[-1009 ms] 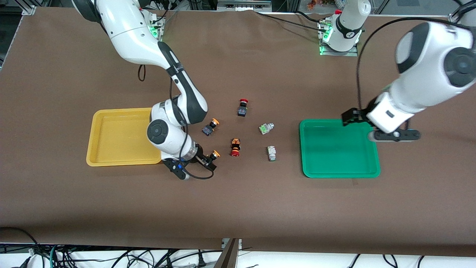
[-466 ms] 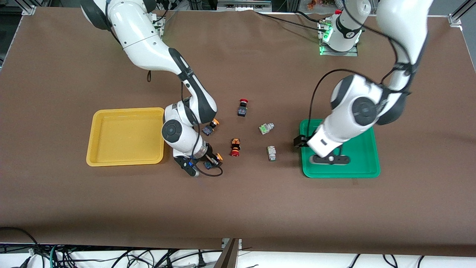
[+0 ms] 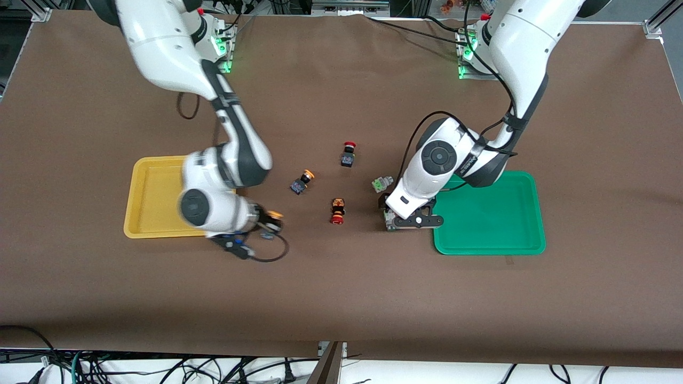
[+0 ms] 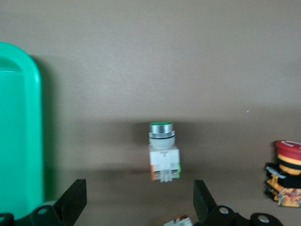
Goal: Place green and yellow buttons in trays
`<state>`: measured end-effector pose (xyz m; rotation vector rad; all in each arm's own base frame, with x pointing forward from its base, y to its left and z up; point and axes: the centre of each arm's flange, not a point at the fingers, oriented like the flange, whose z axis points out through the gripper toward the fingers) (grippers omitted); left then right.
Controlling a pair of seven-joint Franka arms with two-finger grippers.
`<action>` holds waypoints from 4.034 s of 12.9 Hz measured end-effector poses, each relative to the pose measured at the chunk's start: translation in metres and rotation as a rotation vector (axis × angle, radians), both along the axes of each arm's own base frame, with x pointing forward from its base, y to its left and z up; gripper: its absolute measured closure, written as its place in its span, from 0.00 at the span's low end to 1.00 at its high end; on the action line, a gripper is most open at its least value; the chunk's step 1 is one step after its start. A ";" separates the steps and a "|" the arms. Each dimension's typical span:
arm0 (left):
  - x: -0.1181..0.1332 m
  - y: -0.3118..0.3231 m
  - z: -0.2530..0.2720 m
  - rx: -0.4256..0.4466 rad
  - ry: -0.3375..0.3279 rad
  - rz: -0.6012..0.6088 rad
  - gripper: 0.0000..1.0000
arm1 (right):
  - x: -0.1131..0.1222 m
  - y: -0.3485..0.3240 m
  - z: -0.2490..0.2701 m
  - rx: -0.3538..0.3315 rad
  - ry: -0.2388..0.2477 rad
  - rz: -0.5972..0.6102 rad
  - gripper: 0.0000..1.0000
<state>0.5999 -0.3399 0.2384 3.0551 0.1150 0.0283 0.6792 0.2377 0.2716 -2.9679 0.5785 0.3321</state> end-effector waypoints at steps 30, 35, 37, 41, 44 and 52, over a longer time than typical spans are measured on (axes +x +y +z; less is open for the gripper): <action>-0.008 0.112 0.001 0.052 0.005 -0.211 0.06 | -0.132 0.100 -0.069 -0.085 0.044 -0.184 0.58; -0.057 -0.007 -0.004 0.041 -0.005 -0.401 0.00 | -0.079 -0.054 -0.005 -0.117 0.038 0.105 0.58; -0.080 -0.043 -0.015 0.068 -0.023 -0.536 0.00 | -0.082 -0.081 -0.021 -0.120 0.038 0.141 0.58; -0.100 -0.063 -0.029 0.124 -0.054 -0.694 0.00 | -0.091 -0.097 -0.063 -0.153 0.017 0.157 0.41; -0.108 -0.064 -0.051 0.136 -0.065 -0.753 0.00 | -0.087 -0.093 -0.048 -0.137 0.009 0.157 0.09; -0.092 -0.046 -0.057 0.115 -0.074 -0.704 0.56 | -0.105 -0.094 0.196 -0.040 -0.099 0.199 0.01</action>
